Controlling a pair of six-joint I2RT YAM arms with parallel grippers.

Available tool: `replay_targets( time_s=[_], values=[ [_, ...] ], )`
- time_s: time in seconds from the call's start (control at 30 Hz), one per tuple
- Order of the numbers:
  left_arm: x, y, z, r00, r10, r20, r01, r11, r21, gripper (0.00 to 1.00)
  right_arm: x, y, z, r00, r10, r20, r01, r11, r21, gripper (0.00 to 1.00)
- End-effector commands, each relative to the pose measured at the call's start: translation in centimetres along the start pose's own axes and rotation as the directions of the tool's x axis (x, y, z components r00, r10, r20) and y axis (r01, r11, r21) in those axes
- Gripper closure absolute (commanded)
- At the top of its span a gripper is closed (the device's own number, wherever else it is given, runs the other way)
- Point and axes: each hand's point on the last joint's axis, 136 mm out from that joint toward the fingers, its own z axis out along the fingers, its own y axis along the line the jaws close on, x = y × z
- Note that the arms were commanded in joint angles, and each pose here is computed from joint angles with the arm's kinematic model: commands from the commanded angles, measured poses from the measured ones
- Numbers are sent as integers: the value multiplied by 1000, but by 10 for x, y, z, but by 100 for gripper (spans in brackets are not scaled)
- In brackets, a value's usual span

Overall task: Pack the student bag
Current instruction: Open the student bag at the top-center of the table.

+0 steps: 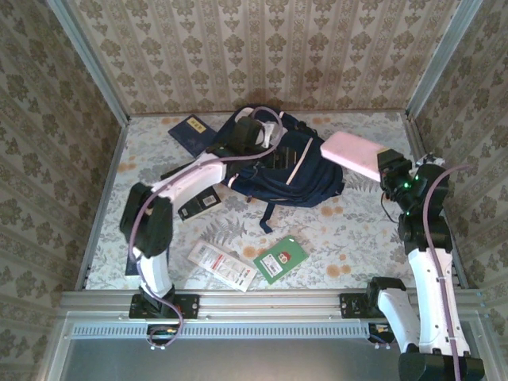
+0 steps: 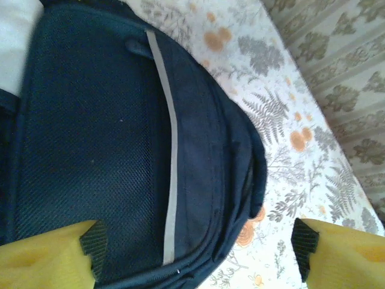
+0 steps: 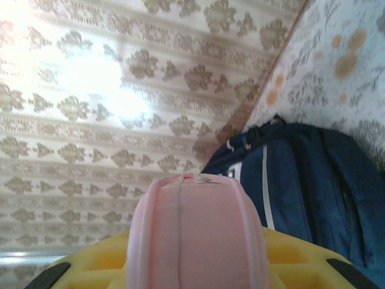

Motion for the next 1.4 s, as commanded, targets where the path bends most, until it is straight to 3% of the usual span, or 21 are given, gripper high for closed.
replay_targets(
  time_s=[0.0,0.33,0.63,0.8,1.0,1.17,1.37],
  values=[
    [3,-3,17,995,54,-89,-51,998,41,23,-24,17,-3,996,-18,85,18,1000,-1,79],
    [0,18,81,990,75,-123,-68,996,56,27,-30,30,10,997,-38,68,41,998,-48,79],
    [9,0,112,988,65,-139,-42,985,166,33,-26,19,17,998,-31,50,32,999,-36,81],
    [16,-7,120,987,65,-145,-36,980,193,44,-18,8,25,1000,-9,11,9,1000,-25,81],
    [30,-4,137,977,81,-195,-48,984,170,67,-12,-5,29,1000,2,-7,-2,1000,-7,82],
    [29,10,137,970,88,-227,-72,995,76,97,-8,-10,23,1000,-4,-10,4,1000,7,81],
    [-27,-18,82,989,94,-117,-79,989,125,100,-12,-8,8,998,-54,31,52,998,44,79]
  ],
)
